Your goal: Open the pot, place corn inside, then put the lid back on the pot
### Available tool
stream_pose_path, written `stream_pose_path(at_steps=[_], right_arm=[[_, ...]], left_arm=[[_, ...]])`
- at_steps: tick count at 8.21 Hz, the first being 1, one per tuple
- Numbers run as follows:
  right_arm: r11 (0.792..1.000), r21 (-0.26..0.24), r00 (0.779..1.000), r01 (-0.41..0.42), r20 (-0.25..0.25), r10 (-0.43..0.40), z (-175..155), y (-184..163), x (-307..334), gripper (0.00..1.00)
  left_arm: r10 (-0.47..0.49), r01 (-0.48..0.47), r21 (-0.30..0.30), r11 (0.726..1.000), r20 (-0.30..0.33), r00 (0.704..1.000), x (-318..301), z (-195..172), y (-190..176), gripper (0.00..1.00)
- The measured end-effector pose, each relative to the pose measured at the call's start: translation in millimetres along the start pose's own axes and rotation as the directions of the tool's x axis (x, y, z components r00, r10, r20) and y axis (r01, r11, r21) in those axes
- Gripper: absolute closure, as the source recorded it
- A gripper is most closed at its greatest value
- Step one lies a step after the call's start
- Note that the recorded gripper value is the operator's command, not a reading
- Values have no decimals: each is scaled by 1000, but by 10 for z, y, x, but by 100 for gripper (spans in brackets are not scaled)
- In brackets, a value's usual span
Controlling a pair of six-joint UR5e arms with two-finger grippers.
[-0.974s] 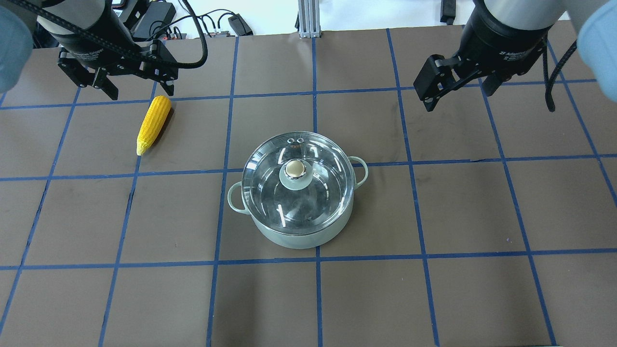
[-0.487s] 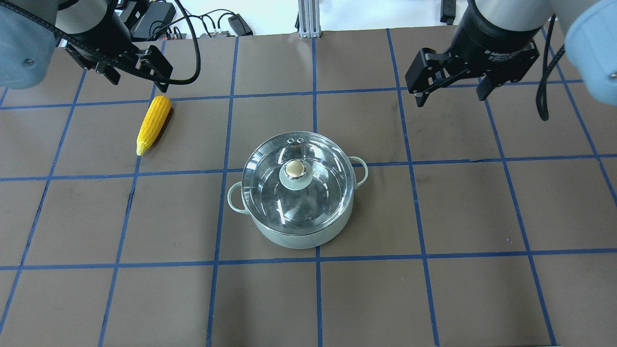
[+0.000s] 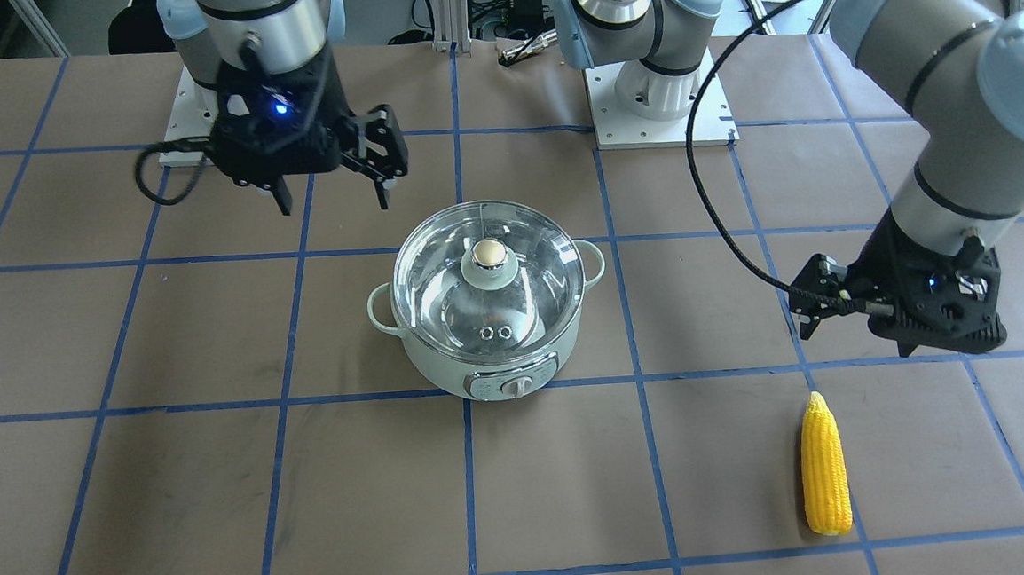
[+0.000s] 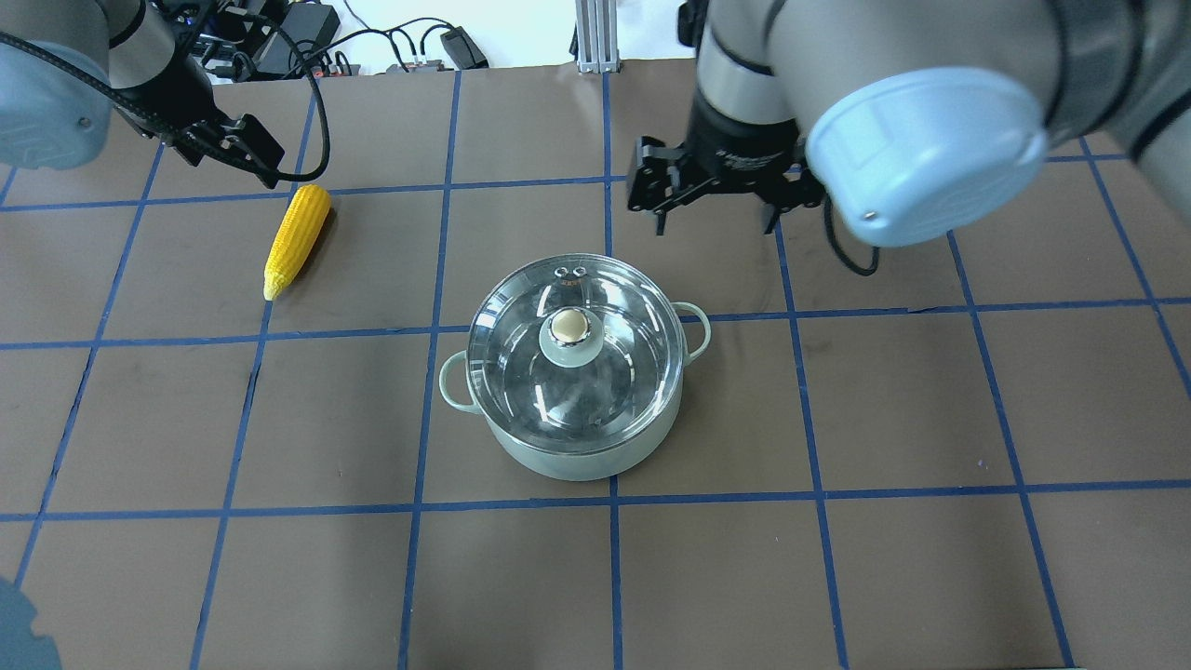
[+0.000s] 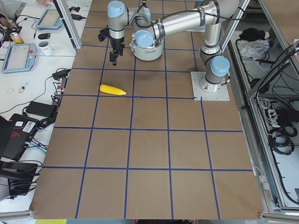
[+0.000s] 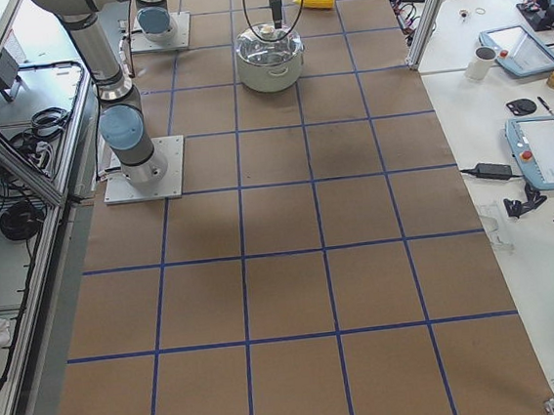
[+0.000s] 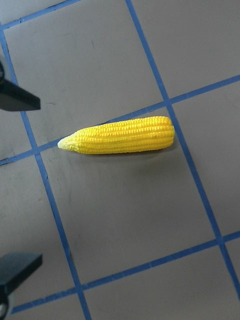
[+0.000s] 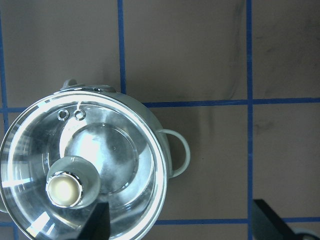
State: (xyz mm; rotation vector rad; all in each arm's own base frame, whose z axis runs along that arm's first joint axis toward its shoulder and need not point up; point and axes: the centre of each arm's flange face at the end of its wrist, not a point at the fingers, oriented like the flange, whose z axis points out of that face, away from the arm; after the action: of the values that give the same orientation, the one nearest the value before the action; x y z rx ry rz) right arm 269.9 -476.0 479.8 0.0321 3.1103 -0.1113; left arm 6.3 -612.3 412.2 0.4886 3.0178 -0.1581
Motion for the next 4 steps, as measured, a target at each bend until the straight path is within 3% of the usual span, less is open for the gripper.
stream_pose_path(at_steps=[4], right_arm=[[999, -25, 996, -48, -72, 46, 932, 140, -1065, 0]], left_arm=[[44, -46, -60, 997, -38, 998, -492, 1041, -151, 0]])
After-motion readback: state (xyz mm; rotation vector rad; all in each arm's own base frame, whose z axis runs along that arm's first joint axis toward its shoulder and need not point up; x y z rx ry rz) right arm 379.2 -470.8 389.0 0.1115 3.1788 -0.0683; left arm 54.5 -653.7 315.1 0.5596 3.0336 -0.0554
